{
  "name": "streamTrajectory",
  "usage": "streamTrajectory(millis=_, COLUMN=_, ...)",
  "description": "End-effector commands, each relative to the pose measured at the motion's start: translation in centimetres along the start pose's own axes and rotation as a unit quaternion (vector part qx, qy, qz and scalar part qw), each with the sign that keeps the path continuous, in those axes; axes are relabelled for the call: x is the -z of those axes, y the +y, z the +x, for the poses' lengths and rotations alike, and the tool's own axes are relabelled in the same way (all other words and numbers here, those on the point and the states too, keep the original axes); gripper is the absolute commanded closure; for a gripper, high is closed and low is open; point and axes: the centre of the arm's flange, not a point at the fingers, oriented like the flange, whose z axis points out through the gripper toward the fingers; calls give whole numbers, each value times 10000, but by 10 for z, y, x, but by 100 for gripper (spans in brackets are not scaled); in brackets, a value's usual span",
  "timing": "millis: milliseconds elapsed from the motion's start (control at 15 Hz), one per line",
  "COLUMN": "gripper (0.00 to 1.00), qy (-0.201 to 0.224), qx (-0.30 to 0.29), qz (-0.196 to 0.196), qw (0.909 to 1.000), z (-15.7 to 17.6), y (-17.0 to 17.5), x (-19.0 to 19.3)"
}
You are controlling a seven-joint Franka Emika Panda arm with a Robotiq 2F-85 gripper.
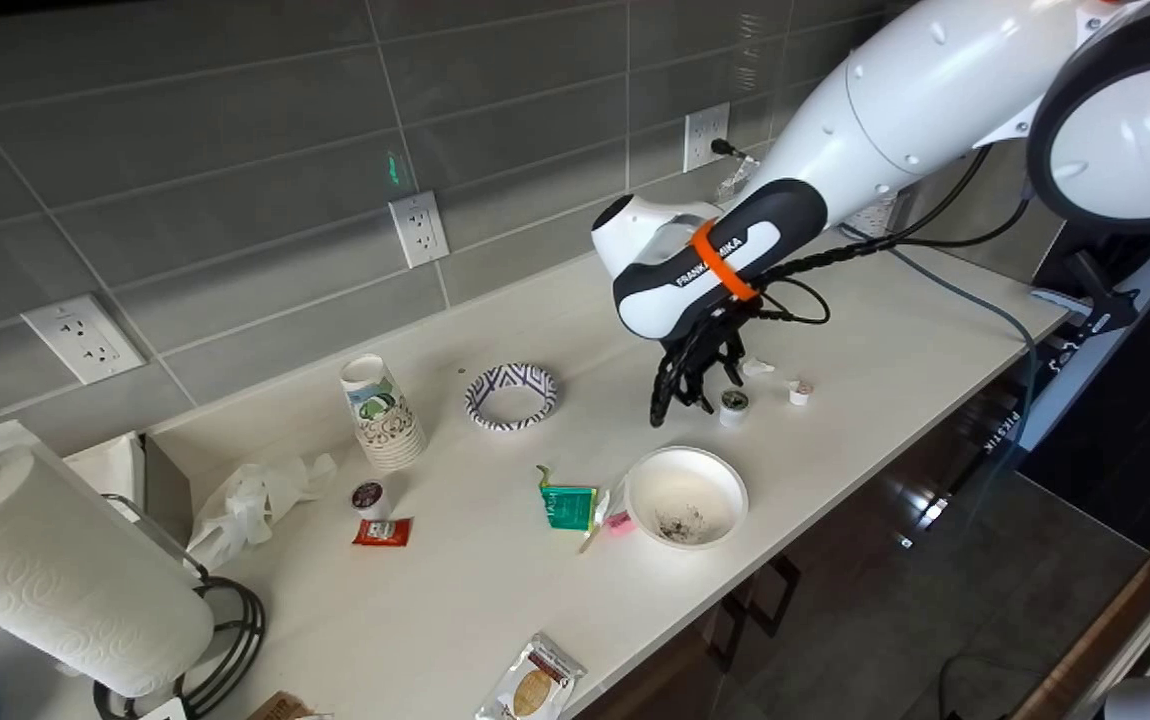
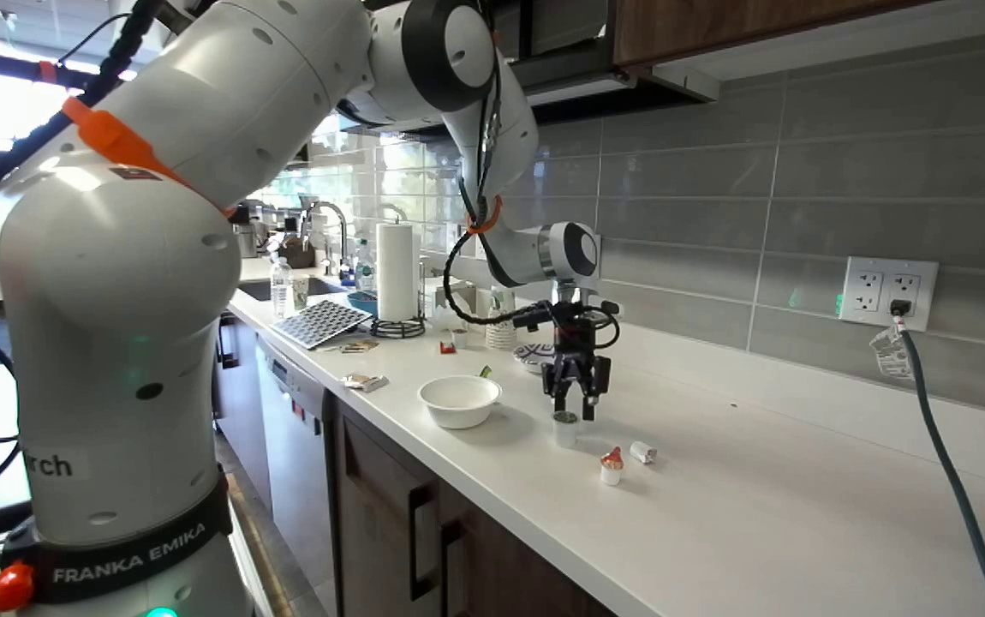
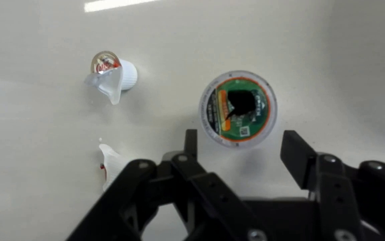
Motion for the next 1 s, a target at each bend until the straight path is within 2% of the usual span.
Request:
streamTrajectory(millis=0, gripper=33, qy=-161, qx=54, qz=13, qw=9999, z=-17, y=6, x=-6)
streamTrajectory(millis=133, gripper=33, qy=-202, qx=66, qz=18, qw=9998, z=-19, y=6, x=-10)
streamTrajectory(millis=400, gripper=50, qy=-258, qx=83, qz=13, qw=9996, z=-21, y=5, x=-17)
streamTrajectory(millis=467, gripper=65, qy=-270, qx=84, qz=14, qw=9996, z=-22, y=5, x=-18)
streamTrajectory(millis=533, gripper=74, qy=-275, qx=76, qz=12, qw=9996, z=-22, y=6, x=-17)
streamTrajectory(millis=933, gripper=76, qy=-281, qx=70, qz=21, qw=9996, z=-23, y=7, x=-18)
